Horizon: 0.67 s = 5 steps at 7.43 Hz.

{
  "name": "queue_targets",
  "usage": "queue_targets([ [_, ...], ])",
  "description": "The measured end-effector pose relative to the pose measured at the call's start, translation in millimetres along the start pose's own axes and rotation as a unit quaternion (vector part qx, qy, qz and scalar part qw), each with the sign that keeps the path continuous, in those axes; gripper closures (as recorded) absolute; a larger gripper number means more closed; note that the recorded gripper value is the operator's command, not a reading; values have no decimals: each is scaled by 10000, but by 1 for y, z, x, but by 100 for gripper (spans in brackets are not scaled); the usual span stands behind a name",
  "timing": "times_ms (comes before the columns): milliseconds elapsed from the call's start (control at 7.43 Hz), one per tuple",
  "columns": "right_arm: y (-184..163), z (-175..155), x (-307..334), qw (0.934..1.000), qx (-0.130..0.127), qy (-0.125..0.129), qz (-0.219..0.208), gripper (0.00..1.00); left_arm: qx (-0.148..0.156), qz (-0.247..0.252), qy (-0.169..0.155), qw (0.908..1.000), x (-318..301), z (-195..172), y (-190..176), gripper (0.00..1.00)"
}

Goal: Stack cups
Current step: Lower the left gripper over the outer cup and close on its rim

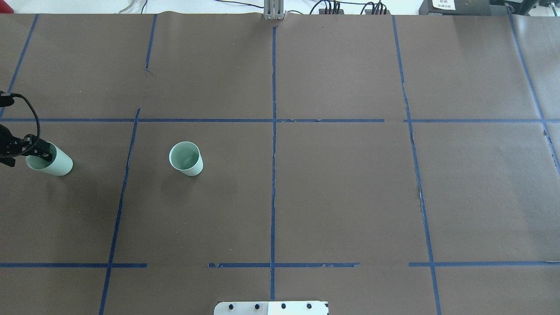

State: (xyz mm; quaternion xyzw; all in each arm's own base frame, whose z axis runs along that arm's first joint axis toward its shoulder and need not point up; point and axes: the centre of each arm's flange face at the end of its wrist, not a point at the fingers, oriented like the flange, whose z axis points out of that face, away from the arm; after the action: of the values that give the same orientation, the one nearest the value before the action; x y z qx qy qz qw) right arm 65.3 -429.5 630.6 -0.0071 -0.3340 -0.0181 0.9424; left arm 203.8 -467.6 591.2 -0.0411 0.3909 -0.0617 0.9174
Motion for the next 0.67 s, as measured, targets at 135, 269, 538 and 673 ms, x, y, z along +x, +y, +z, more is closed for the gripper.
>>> queue_targets([
  [135, 0, 0, 0, 10000, 2, 0, 1, 0, -22, 22, 9, 10000, -1, 5, 1, 50],
  [269, 0, 0, 0, 10000, 3, 0, 2, 0, -42, 35, 22, 10000, 0, 7, 2, 90],
  [538, 0, 0, 0, 10000, 4, 0, 3, 0, -49, 43, 47, 10000, 3, 7, 4, 100],
  [673, 0, 0, 0, 10000, 2, 0, 3, 0, -48, 33, 52, 10000, 3, 7, 4, 100],
])
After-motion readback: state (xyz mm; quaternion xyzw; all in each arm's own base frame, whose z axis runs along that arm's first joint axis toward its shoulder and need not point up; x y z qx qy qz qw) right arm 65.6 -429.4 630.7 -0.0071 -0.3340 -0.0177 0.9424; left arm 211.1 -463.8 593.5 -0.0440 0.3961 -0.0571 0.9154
